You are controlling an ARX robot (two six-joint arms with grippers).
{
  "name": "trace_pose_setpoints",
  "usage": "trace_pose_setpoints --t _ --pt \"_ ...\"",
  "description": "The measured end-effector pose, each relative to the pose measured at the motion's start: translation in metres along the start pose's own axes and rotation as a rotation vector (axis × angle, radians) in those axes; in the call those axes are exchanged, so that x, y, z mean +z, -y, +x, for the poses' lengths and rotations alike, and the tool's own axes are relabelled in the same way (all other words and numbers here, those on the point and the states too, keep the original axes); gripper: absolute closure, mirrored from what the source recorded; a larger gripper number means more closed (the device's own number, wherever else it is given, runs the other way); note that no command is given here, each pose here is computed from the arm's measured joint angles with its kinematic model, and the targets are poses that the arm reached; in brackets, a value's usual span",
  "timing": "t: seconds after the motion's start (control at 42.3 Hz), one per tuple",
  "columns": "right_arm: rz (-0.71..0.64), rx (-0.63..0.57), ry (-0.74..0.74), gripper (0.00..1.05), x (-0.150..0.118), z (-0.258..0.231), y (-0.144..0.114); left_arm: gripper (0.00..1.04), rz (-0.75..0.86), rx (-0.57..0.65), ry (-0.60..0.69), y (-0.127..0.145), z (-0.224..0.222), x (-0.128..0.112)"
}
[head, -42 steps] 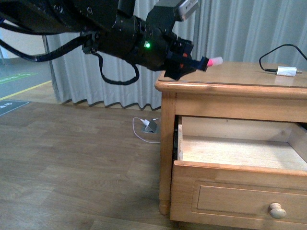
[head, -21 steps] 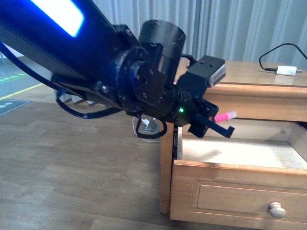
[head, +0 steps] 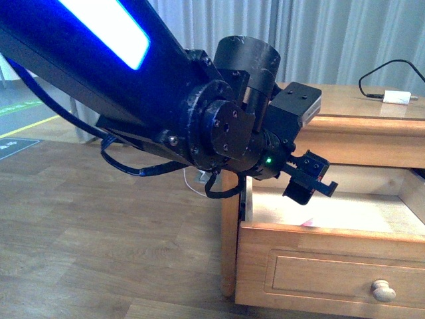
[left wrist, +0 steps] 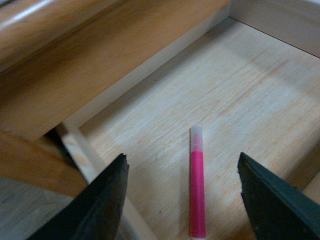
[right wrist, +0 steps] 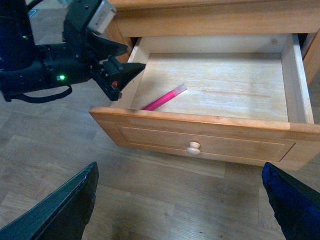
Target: Place pink marker in drawer with both arms
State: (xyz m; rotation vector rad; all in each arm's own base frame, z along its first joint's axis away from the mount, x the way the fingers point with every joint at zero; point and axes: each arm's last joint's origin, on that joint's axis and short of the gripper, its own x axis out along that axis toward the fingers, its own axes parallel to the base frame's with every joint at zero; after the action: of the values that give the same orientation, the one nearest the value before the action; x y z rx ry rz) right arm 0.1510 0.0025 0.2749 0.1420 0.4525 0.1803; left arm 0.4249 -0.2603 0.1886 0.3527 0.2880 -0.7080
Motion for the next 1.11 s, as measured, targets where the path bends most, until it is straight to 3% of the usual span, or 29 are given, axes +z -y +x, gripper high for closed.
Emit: trace_pose_setpoints --t 0.142,0.236,0.378,0.52,0.803,0.969,1.111 --pt "0.0 0.0 0.0 0.08 0.0 0.0 0.0 0.21 -0.026 0.093 0.037 -0.008 -0.028 0.011" --pt "0.0 0.0 0.0 0.08 0.0 0.0 0.0 0.04 -0.056 0.194 0.107 -0.024 -0.071 0.026" --pt "0.0 0.0 0.0 0.08 0.0 0.0 0.0 0.06 -0.122 0.25 0.179 -0.041 -0.138 0.031" --pt "0.0 0.0 0.0 0.08 0.0 0.0 0.0 0.06 -0.164 0.318 0.209 -0.045 -0.207 0.018" --pt "0.0 0.0 0.0 0.08 0.0 0.0 0.0 0.06 -0.274 0.415 0.19 -0.008 -0.311 -0.03" --pt "0.0 0.0 0.0 0.08 0.0 0.0 0.0 0.06 -0.418 0.532 0.157 0.015 -0.359 -0.072" --pt "0.0 0.0 0.0 0.08 0.0 0.0 0.0 0.06 -0.44 0.538 0.2 0.019 -0.368 -0.073"
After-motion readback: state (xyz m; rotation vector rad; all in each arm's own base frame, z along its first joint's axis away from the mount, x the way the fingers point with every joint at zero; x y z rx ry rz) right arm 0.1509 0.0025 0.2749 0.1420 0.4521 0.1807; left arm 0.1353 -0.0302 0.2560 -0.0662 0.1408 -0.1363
